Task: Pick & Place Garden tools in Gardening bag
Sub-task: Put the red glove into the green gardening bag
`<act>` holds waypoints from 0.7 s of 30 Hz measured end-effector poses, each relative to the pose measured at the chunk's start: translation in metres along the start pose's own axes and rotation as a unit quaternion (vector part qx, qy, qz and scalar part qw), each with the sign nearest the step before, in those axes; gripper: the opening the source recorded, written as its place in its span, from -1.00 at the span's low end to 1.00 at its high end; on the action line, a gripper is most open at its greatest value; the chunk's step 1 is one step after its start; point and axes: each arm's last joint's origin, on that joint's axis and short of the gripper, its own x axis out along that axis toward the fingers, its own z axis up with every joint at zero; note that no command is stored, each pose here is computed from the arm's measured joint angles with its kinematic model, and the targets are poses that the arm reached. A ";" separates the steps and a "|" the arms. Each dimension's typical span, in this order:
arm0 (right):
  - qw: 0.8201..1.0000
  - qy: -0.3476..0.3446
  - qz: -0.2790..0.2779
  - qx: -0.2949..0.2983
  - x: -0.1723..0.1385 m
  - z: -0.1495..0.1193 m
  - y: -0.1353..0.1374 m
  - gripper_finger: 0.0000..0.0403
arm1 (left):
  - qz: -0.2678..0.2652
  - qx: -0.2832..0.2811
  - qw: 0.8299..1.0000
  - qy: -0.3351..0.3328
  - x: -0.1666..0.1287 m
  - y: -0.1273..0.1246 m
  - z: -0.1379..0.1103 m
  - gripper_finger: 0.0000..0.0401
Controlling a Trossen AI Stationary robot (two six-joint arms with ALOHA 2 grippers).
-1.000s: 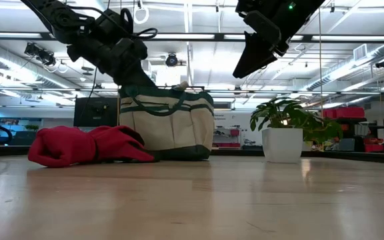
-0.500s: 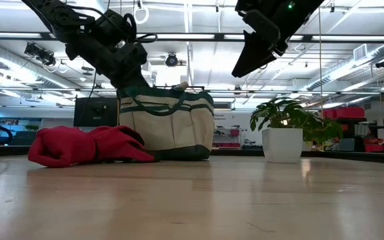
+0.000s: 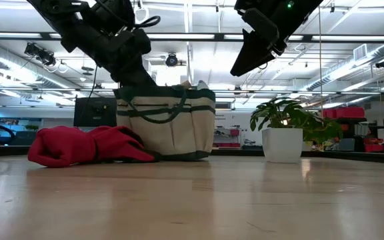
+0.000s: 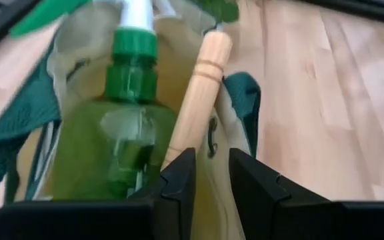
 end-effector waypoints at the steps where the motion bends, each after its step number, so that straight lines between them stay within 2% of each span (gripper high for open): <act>1: 1.000 0.000 0.000 0.000 0.000 0.000 0.000 -0.23 | 0.004 0.001 1.000 -0.007 0.000 0.000 0.001 -0.52; 7: 1.000 0.000 0.000 0.001 0.000 0.000 0.000 -0.23 | 0.016 -0.010 0.998 -0.052 -0.001 0.002 0.010 -0.52; 14: 1.000 -0.004 0.001 0.003 0.000 0.001 0.000 -0.23 | 0.012 -0.011 0.998 -0.053 -0.001 0.002 0.010 -0.52; 18: 0.999 -0.045 -0.017 0.020 0.002 0.010 -0.002 -0.23 | 0.028 -0.012 0.998 -0.054 -0.001 0.003 0.010 -0.52; 21: 0.996 -0.086 -0.028 0.026 0.008 0.021 -0.007 -0.23 | 0.020 -0.023 0.998 -0.054 -0.001 0.003 0.010 -0.52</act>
